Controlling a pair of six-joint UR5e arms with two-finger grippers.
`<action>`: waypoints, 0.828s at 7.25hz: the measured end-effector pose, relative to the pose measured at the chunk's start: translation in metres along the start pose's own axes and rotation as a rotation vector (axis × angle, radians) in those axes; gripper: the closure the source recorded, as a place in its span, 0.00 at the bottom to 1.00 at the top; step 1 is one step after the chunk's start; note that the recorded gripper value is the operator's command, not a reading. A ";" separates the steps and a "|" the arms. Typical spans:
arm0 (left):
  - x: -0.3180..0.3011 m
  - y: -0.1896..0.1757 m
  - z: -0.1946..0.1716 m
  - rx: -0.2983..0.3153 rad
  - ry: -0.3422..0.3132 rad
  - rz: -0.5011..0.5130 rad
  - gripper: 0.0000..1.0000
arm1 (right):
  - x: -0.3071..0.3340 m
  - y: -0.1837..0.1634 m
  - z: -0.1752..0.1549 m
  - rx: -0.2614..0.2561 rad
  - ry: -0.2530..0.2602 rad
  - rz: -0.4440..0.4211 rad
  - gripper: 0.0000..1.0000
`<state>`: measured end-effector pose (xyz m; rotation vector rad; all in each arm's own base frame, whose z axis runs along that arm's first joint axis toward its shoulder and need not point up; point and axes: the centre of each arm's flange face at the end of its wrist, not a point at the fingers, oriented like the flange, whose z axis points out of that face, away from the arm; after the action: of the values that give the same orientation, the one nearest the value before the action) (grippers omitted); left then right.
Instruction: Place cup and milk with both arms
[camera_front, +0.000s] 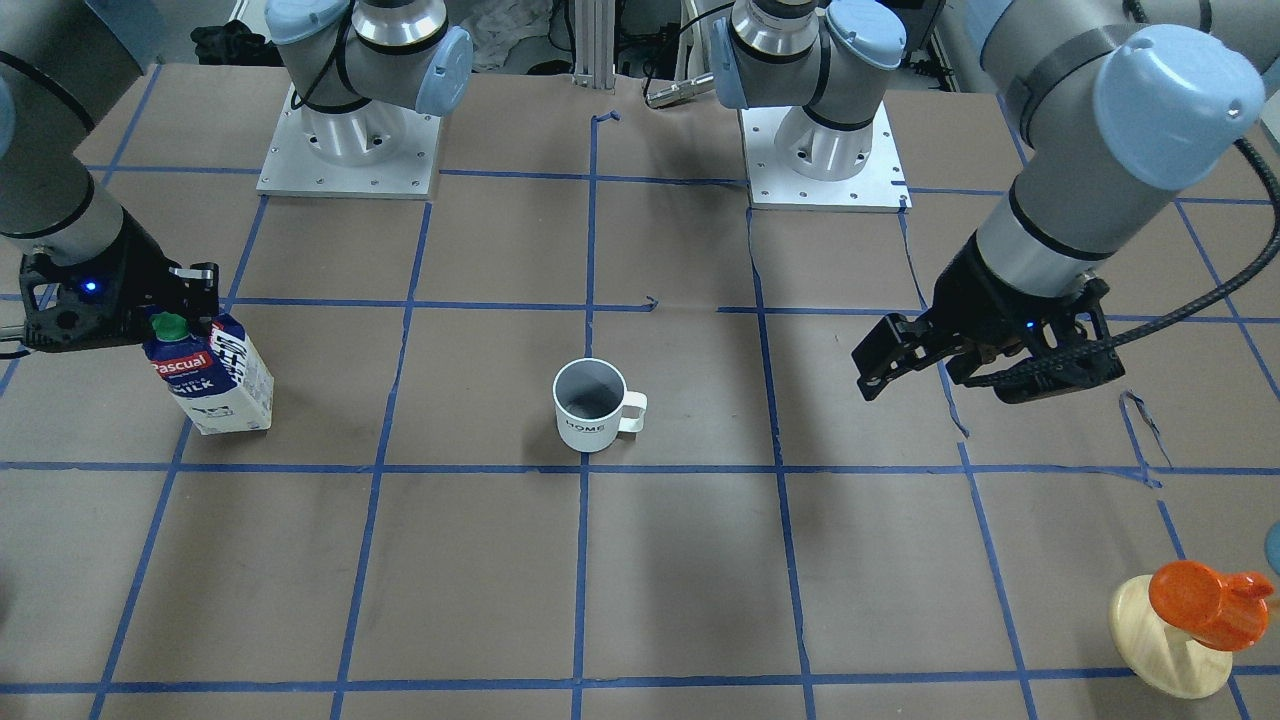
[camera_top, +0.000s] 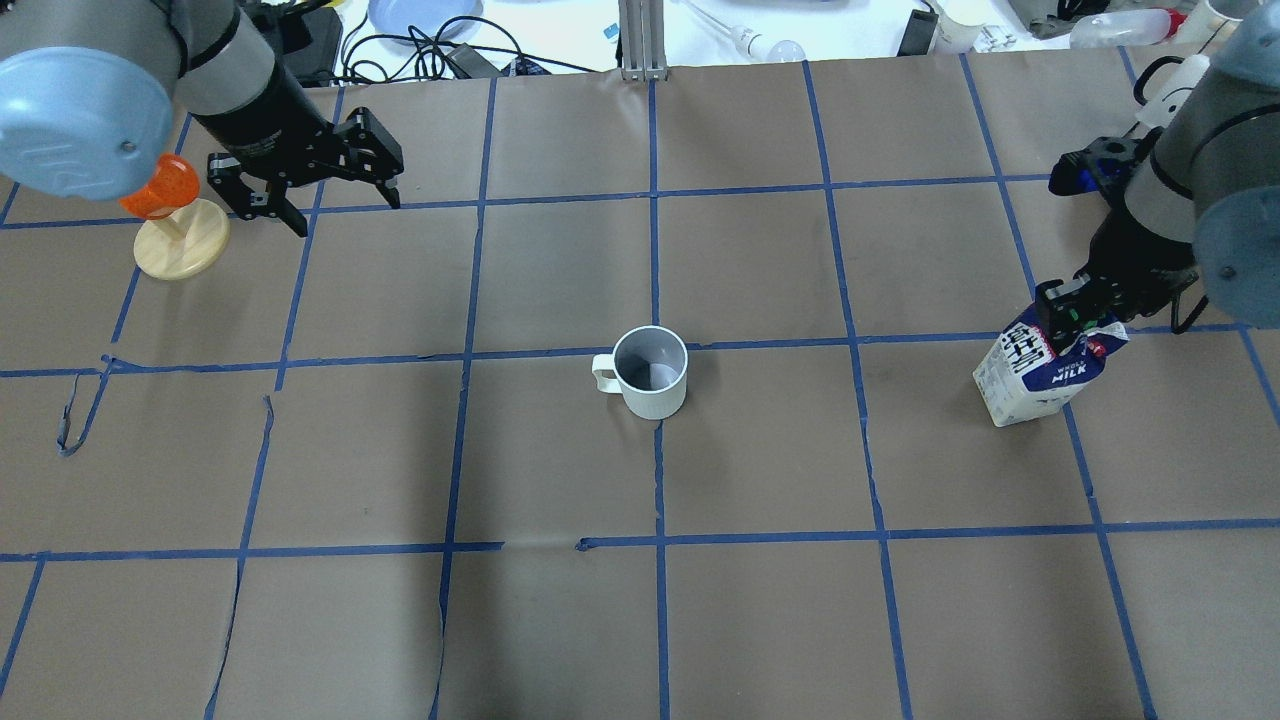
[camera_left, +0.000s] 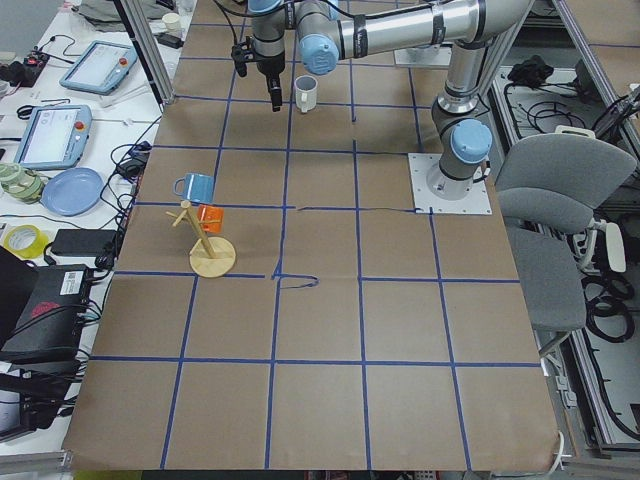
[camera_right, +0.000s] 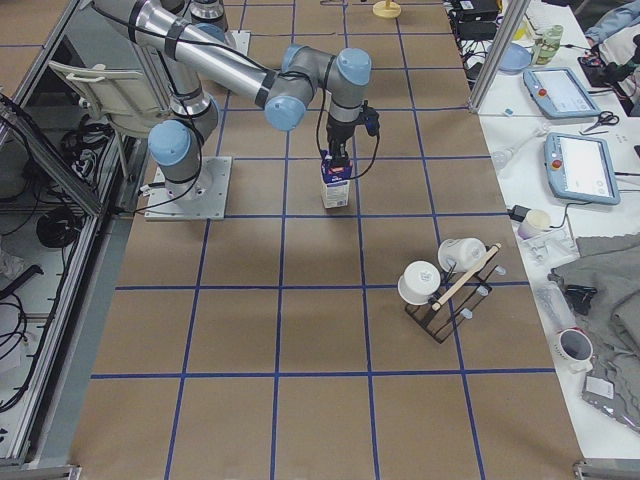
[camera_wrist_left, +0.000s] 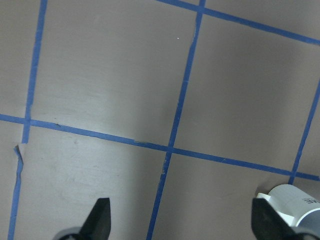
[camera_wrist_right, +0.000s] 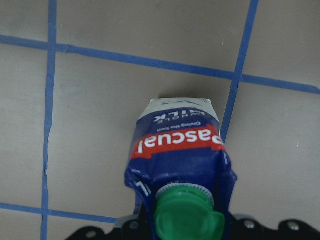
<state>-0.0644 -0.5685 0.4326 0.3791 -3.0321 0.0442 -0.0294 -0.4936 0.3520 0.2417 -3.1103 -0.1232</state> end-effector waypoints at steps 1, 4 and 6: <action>-0.006 0.002 -0.004 0.001 -0.006 0.018 0.00 | -0.007 -0.007 -0.011 0.027 -0.010 0.024 0.80; -0.008 0.020 -0.020 -0.034 -0.044 0.152 0.00 | -0.102 -0.022 -0.025 0.069 -0.056 0.111 0.80; -0.011 0.032 -0.031 -0.042 -0.100 0.169 0.00 | -0.188 -0.019 -0.029 0.073 -0.086 0.167 0.80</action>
<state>-0.0594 -0.5339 0.4618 0.1245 -3.1501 -0.0284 0.1594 -0.4850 0.3768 -0.0239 -3.2069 -0.0170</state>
